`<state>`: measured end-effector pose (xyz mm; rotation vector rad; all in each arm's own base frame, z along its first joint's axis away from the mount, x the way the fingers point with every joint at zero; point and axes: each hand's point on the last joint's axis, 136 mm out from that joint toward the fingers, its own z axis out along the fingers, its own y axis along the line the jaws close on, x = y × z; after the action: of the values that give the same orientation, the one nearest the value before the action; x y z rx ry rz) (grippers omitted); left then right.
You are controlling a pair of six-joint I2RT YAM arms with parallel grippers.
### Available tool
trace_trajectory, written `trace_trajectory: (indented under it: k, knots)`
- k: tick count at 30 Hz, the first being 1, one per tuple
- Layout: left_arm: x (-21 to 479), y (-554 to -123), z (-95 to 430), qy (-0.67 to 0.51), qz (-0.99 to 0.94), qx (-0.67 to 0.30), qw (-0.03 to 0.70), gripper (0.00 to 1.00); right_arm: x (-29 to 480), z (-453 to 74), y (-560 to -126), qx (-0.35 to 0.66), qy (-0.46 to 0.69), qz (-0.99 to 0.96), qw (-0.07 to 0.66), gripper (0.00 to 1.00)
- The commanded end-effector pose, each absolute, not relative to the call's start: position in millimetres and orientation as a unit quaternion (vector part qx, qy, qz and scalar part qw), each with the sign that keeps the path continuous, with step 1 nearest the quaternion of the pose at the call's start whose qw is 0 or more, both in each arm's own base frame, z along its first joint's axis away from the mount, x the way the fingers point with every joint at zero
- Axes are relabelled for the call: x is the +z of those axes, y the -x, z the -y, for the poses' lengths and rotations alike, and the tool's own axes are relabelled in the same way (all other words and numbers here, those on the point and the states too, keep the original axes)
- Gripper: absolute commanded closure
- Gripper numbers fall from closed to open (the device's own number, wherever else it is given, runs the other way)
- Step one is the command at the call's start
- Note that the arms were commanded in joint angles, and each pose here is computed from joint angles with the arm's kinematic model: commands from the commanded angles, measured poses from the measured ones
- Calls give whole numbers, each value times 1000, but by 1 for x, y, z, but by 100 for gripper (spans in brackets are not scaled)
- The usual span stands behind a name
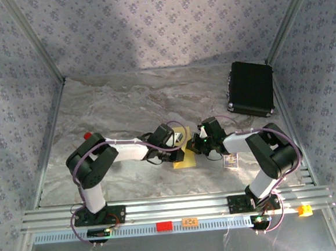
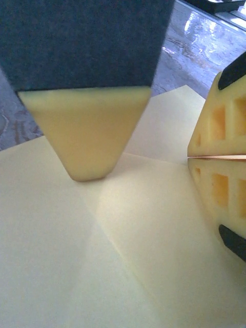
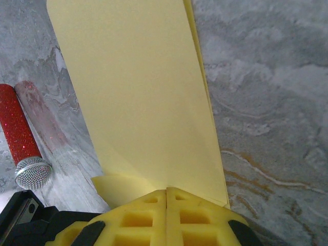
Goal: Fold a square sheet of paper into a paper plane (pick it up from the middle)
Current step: Fold the triangle a second time at the center of the table.
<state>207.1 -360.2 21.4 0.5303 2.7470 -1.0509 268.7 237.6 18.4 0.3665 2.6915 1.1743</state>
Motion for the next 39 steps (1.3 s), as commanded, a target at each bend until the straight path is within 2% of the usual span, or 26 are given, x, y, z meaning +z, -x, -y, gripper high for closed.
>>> trace_trajectory:
  k: [1, 9, 15, 20, 26, 30, 39]
  knots:
    - [16, -188, 343, -185, -924, -330, 50, 90, -10, -217, -253, 341, -153, -925, 68, 94]
    - [16, -173, 332, -186, -923, -335, 43, 86, -10, -216, -253, 342, -154, -925, 68, 94]
    - [4, -160, 313, -176, -932, -315, 33, 88, -9, -217, -254, 343, -153, -924, 70, 94]
    - [16, -157, 312, -186, -927, -323, 42, 90, -8, -218, -255, 345, -151, -924, 71, 94]
    - [57, -173, 324, -198, -907, -355, 105, 90, 0, -224, -259, 361, -140, -919, 78, 93]
    - [79, -193, 335, -196, -897, -370, 143, 87, 7, -228, -264, 370, -132, -916, 86, 92]
    - [45, -213, 344, -183, -913, -351, 100, 91, 13, -230, -267, 377, -128, -913, 91, 91]
